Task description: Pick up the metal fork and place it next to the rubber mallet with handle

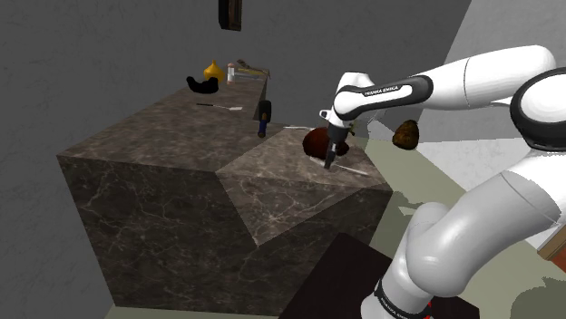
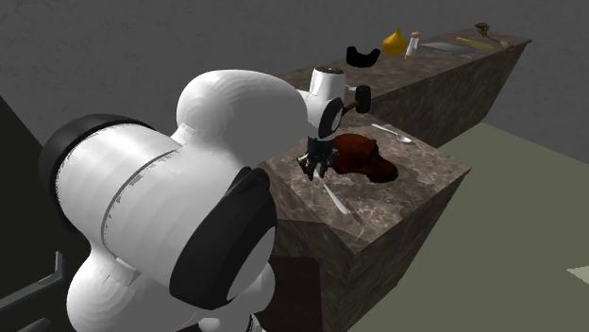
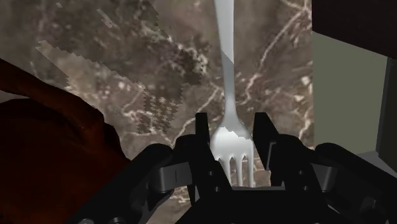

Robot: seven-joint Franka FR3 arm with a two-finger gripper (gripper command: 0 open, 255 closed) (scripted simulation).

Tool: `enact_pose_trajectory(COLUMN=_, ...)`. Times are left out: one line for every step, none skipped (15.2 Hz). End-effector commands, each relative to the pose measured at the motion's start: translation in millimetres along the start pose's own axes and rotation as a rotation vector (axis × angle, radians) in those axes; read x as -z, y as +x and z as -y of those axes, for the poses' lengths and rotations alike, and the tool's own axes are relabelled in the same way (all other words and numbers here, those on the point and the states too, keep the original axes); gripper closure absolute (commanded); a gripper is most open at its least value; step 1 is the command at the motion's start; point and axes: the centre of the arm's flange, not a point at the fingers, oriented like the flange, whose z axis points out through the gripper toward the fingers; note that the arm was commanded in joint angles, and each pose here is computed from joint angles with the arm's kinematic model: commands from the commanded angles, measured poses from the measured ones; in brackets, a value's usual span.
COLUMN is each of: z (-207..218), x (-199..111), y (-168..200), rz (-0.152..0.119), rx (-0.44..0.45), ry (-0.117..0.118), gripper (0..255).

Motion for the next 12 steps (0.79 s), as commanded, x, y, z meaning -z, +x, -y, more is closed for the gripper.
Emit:
enact_pose_trajectory(z=1, x=11, y=0, rz=0.0, rx=0.0, ry=0.0, gripper=255)
enact_pose_trajectory(z=1, x=16, y=0, rz=0.0, rx=0.0, ry=0.0, gripper=255)
enact_pose_trajectory(z=1, x=21, y=0, rz=0.0, rx=0.0, ry=0.0, gripper=255)
enact_pose_trajectory(z=1, x=27, y=1, rz=0.0, rx=0.0, ry=0.0, gripper=255)
enact_pose_trajectory(z=1, x=32, y=1, rz=0.0, rx=0.0, ry=0.0, gripper=255)
enact_pose_trajectory(z=1, x=37, y=1, rz=0.0, rx=0.0, ry=0.0, gripper=255)
enact_pose_trajectory(z=1, x=43, y=1, rz=0.0, rx=0.0, ry=0.0, gripper=255)
enact_pose_trajectory(z=1, x=48, y=2, rz=0.0, rx=0.0, ry=0.0, gripper=255)
enact_pose_trajectory(z=2, x=53, y=2, rz=0.0, rx=0.0, ry=0.0, gripper=255)
enact_pose_trajectory(z=2, x=58, y=2, rz=0.0, rx=0.0, ry=0.0, gripper=255)
enact_pose_trajectory(z=2, x=64, y=2, rz=0.0, rx=0.0, ry=0.0, gripper=255)
enact_pose_trajectory(z=2, x=69, y=2, rz=0.0, rx=0.0, ry=0.0, gripper=255)
